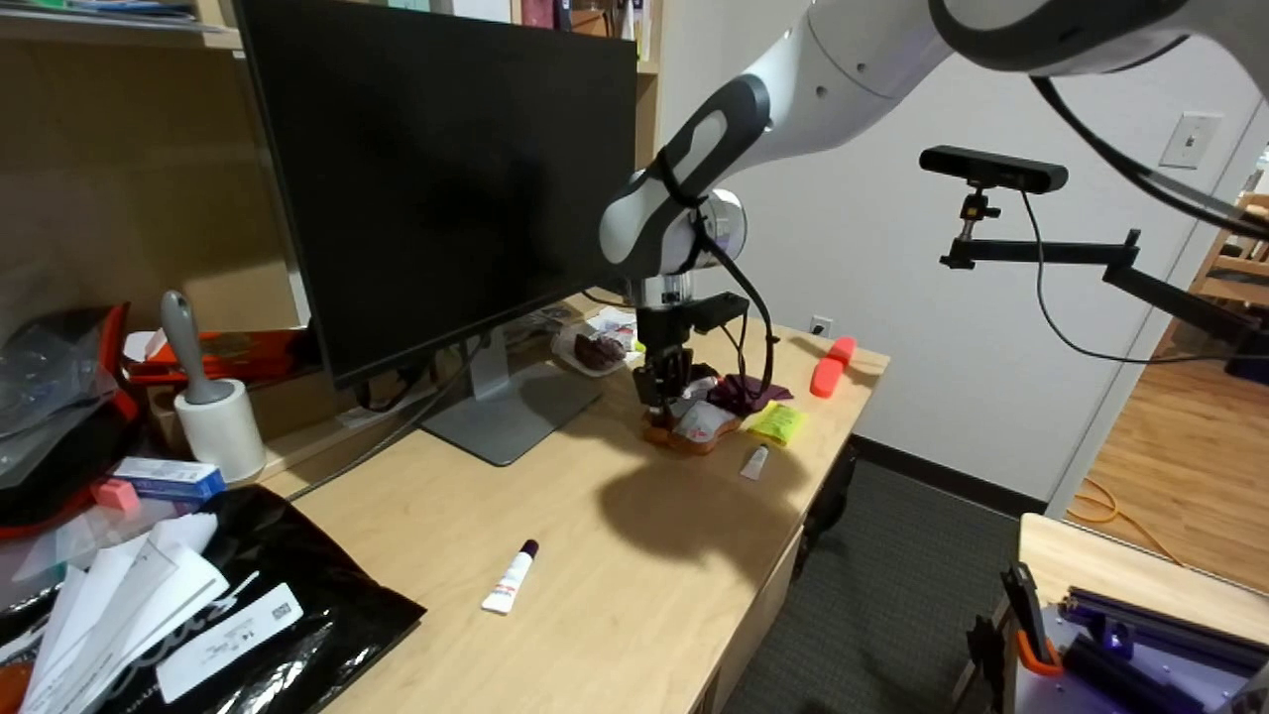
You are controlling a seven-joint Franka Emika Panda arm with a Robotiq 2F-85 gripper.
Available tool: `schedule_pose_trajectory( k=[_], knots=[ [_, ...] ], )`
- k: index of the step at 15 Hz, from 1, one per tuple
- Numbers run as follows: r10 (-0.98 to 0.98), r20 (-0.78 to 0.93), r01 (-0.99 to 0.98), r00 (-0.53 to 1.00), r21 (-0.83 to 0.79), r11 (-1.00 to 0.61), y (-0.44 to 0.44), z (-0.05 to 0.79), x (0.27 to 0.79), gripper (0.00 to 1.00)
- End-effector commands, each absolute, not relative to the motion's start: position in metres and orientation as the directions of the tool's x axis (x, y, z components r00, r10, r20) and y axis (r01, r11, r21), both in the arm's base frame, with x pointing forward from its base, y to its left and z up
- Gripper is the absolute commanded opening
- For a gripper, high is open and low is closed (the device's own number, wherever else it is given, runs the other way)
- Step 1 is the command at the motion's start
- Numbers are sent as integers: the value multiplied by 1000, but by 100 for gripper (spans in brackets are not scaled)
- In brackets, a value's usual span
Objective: Move the yellow object to the right
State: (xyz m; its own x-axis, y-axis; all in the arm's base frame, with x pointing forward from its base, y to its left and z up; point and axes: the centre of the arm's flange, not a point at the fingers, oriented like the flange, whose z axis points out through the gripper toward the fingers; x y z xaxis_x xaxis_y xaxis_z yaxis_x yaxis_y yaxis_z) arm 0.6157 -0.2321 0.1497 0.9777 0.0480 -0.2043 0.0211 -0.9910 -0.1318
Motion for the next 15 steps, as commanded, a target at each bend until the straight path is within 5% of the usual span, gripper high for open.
schedule_pose_trajectory(
  k=[1,11,15],
  knots=[
    [96,-216,56,972,-186,-981,-220,157,608,11],
    [495,-292,402,818,-324,-856,-141,213,592,9],
    [549,-76,478,833,-400,-782,-111,228,583,9]
  ],
)
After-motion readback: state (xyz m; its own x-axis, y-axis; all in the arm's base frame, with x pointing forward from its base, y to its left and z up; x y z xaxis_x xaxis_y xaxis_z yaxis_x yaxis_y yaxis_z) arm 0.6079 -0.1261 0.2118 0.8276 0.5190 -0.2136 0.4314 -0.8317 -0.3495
